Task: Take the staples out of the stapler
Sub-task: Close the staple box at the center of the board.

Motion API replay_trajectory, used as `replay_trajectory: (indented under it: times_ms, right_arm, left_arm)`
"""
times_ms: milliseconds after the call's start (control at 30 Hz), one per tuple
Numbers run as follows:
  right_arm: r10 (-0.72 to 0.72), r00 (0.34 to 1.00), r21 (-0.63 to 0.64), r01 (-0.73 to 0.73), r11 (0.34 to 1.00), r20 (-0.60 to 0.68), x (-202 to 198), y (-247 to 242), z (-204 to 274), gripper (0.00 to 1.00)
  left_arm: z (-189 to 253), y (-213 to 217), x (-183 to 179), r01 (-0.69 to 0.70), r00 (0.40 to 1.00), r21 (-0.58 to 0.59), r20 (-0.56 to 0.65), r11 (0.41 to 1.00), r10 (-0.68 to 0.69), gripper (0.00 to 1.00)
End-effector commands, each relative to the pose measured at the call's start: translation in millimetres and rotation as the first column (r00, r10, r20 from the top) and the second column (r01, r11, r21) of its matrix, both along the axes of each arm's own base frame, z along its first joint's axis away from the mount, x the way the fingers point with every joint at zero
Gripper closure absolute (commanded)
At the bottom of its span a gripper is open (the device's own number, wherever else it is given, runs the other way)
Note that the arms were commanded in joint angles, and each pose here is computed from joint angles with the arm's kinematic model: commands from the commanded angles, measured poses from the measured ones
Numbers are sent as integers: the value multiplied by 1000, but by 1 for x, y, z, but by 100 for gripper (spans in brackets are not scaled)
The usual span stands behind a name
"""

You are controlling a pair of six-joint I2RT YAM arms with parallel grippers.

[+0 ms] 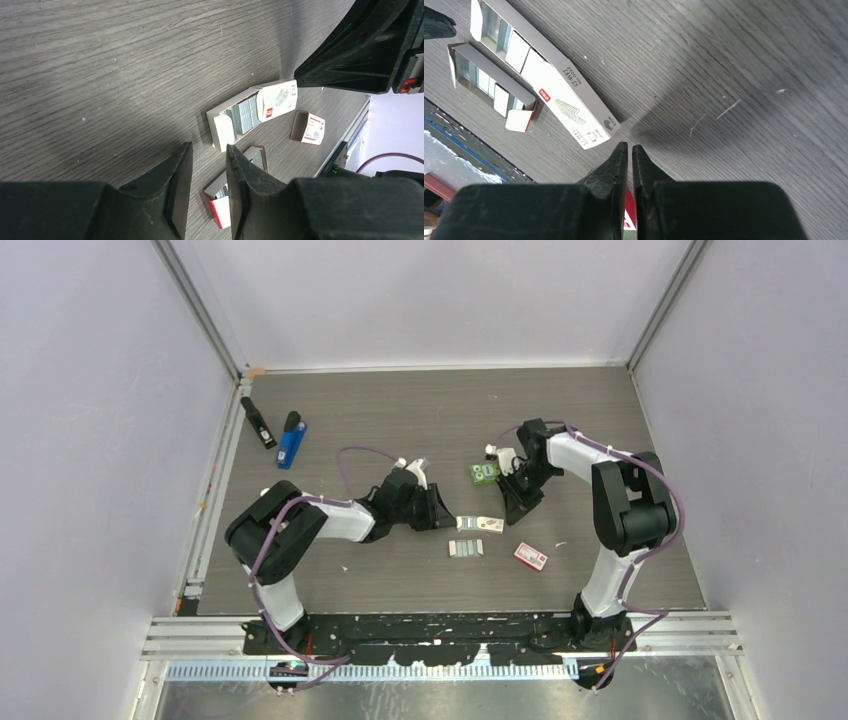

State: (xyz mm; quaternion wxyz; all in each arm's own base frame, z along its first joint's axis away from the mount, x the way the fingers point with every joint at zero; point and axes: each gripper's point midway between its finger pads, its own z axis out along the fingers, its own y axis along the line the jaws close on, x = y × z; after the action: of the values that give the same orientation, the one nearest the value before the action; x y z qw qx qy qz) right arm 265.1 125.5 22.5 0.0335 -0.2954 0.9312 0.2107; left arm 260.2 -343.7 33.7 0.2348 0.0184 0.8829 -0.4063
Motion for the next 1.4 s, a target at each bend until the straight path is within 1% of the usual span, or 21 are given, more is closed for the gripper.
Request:
replay_trajectory:
  times_ms: [0,333,533,833,1133,1367]
  right_arm:
    - [25,1000,-3,-25,1000,-10,0,4,-1,86]
    - [28,999,2,-28,1000,-29,-2,7,-5,86]
    - [25,999,16,-24,1000,-35,-3,10,-4,86]
    - [19,999,23,-19,1000,-25,-1,9,2,86]
    - [-28,1000,53,28,998,-10,4,5,12,86]
    - [-34,999,60,36,998,-35,1,7,8,86]
  left_arm:
    - [19,-13,12,12,999,-57,46,998,-10,68]
    - [13,-17,12,22,999,-57,29,998,-20,71]
    - [12,-21,11,30,999,-59,24,998,-28,76]
    - [12,-23,9,33,999,-63,18,997,-32,79]
    - [15,-24,8,24,1000,-78,17,997,-23,80]
    - [14,-27,6,20,1000,-91,11,996,-20,82]
